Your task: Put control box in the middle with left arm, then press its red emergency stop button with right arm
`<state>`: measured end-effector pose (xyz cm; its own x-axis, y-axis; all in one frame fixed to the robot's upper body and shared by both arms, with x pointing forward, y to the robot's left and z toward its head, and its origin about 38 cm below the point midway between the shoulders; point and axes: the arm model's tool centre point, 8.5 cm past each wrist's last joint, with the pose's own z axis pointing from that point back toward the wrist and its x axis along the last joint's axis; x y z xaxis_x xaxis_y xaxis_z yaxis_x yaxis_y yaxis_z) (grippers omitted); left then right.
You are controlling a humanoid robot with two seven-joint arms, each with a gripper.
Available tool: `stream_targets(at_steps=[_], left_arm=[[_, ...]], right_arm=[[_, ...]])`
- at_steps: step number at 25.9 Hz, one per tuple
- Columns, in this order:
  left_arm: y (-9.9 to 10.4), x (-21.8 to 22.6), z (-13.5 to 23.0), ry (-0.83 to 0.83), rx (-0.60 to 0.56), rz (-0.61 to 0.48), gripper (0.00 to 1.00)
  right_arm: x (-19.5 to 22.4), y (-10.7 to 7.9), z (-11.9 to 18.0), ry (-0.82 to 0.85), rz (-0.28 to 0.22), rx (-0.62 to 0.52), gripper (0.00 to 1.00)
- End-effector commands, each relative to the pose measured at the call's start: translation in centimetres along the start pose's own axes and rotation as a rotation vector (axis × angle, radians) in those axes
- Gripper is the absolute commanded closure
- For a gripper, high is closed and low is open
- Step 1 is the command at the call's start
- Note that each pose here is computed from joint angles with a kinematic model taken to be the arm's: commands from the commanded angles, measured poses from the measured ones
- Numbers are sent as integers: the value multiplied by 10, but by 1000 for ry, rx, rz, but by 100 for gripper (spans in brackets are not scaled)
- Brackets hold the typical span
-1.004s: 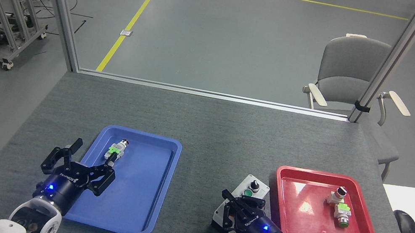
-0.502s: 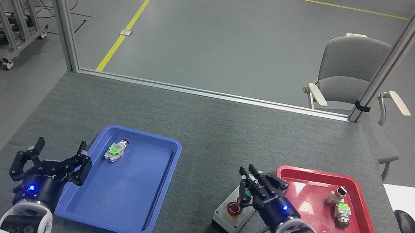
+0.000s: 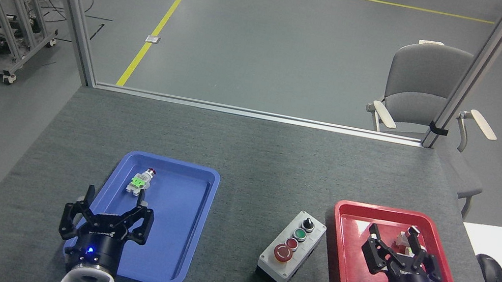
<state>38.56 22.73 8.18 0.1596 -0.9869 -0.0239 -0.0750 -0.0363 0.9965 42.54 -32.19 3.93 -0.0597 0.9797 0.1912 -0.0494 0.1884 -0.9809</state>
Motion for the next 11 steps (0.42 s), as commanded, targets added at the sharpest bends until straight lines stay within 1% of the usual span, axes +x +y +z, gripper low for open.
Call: stream_targets(at_steps=[1,4,7,8,11], left_arm=[[4,21,3,-24,15,11,1],[18,32,2,-53,56,26,1],[22,35,-3,-83,73,24,1],[19,35,-4,-93,70,14,1],[2,32,-5,-99,45,-11,0]], right_arm=[[-9,2,9,33,1,-7,0],[-11,1,9,38,4,-6,0],[-13,0,10,44,4,-13,0],[-14,-1,10,44,6,-13,0],[-16,-1,10,47,8,-14,0]])
